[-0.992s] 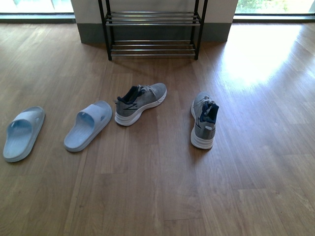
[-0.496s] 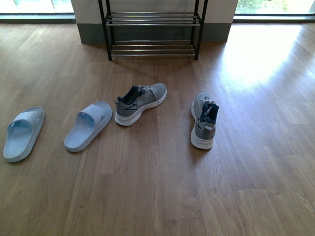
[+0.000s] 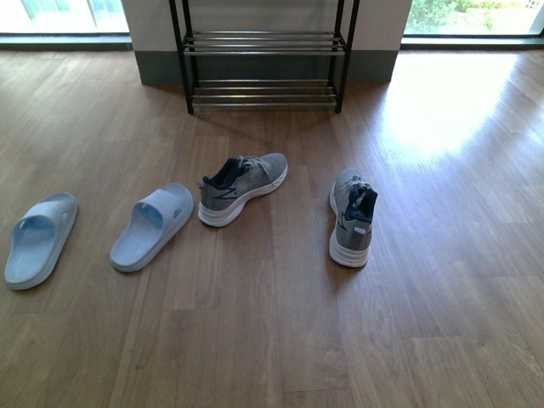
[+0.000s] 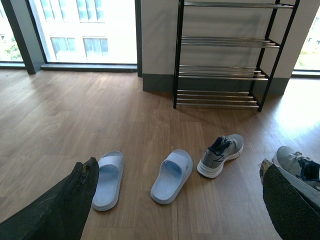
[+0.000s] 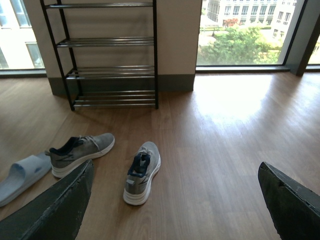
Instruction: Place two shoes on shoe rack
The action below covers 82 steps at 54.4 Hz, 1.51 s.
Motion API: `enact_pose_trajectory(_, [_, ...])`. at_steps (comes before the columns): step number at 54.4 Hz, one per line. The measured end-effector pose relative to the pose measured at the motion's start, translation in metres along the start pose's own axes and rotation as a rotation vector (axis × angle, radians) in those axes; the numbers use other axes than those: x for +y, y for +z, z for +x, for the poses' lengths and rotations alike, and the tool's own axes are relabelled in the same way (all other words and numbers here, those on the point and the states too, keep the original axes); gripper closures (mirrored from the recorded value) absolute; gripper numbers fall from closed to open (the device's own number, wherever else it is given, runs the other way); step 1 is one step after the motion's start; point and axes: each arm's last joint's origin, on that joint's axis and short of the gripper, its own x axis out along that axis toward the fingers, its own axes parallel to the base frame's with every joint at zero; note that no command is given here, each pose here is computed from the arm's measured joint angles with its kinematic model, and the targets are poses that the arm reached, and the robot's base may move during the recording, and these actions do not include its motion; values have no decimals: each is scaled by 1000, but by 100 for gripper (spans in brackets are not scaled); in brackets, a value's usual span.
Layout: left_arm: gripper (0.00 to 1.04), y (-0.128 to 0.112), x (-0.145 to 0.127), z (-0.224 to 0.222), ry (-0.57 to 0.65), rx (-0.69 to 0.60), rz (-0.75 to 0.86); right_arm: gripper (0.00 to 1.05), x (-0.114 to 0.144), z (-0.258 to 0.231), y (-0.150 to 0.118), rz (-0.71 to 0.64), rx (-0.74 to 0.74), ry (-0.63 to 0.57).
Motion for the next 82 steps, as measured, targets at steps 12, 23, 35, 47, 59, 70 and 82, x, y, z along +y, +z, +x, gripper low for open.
enact_pose_trajectory(12, [9, 0, 0, 0, 0, 0, 0, 9, 0, 0, 0, 0, 0, 0])
enact_pose_trajectory(23, [9, 0, 0, 0, 0, 0, 0, 9, 0, 0, 0, 0, 0, 0])
enact_pose_trajectory(35, [9, 0, 0, 0, 0, 0, 0, 9, 0, 0, 0, 0, 0, 0])
enact_pose_trajectory(47, [9, 0, 0, 0, 0, 0, 0, 9, 0, 0, 0, 0, 0, -1])
enact_pose_trajectory(59, [9, 0, 0, 0, 0, 0, 0, 9, 0, 0, 0, 0, 0, 0])
enact_pose_trajectory(70, [9, 0, 0, 0, -1, 0, 0, 9, 0, 0, 0, 0, 1, -1])
enact_pose_trajectory(82, [9, 0, 0, 0, 0, 0, 0, 9, 0, 0, 0, 0, 1, 0])
